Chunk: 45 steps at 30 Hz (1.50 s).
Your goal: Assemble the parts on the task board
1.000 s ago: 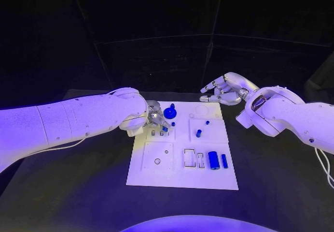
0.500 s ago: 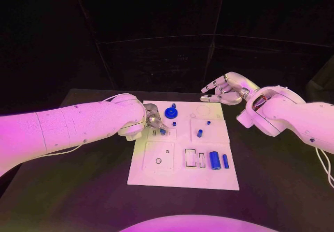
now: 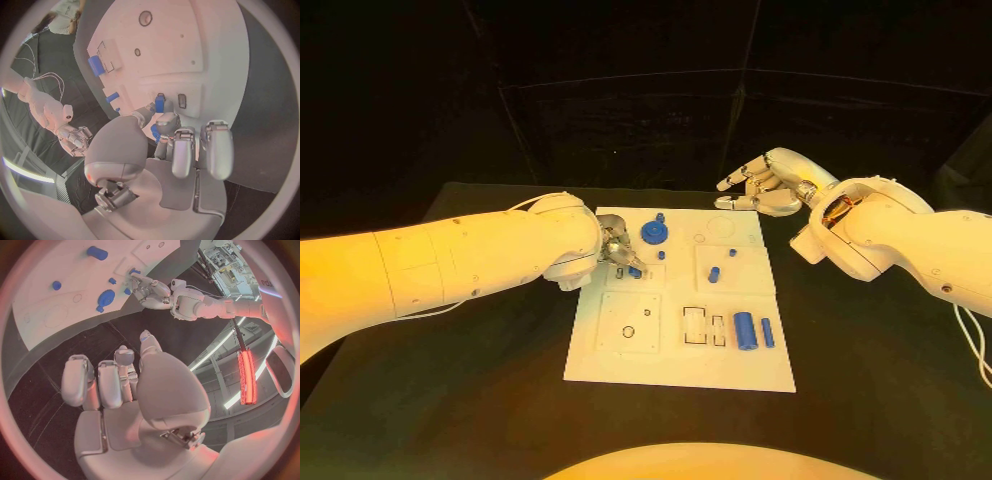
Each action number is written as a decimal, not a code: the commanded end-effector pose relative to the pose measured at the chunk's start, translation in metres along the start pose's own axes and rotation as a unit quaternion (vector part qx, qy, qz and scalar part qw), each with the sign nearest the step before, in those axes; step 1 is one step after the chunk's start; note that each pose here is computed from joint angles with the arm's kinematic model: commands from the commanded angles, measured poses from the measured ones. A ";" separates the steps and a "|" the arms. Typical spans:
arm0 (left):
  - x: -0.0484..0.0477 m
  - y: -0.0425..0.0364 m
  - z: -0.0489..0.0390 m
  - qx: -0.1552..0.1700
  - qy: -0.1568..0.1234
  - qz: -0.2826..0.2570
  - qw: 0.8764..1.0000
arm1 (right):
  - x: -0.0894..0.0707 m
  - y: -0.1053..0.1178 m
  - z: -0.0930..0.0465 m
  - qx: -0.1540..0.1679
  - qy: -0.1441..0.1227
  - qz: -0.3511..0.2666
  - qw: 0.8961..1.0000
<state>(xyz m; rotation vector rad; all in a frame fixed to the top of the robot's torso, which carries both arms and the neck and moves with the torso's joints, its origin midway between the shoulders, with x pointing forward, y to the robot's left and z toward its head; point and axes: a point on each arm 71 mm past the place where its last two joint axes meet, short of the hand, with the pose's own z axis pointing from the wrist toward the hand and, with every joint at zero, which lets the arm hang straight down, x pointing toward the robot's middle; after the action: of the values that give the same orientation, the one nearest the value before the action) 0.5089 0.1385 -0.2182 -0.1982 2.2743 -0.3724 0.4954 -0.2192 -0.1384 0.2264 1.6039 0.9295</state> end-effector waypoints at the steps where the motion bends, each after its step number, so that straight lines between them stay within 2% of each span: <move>1: 0.0016 0.0022 0.0003 -0.010 0.010 0.017 1.000 | 0.000 0.002 0.000 -0.005 0.003 0.001 1.000; 8: 0.0026 0.0026 0.0003 -0.013 0.016 0.021 1.000 | 0.000 0.002 0.001 -0.006 0.004 0.001 1.000; 17: 0.0043 -0.0009 0.0008 -0.011 0.021 0.025 0.999 | 0.001 0.002 0.001 -0.006 0.005 0.001 1.000; 45: 0.0022 -0.0019 0.0069 -0.021 0.033 0.034 0.999 | 0.001 0.003 0.000 -0.007 0.008 0.002 1.000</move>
<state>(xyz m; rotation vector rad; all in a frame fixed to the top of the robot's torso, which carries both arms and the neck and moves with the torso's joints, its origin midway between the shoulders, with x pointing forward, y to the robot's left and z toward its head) 0.5137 0.1342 -0.2214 -0.1463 2.3262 -0.3205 0.4948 -0.2179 -0.1386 0.2204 1.6111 0.9357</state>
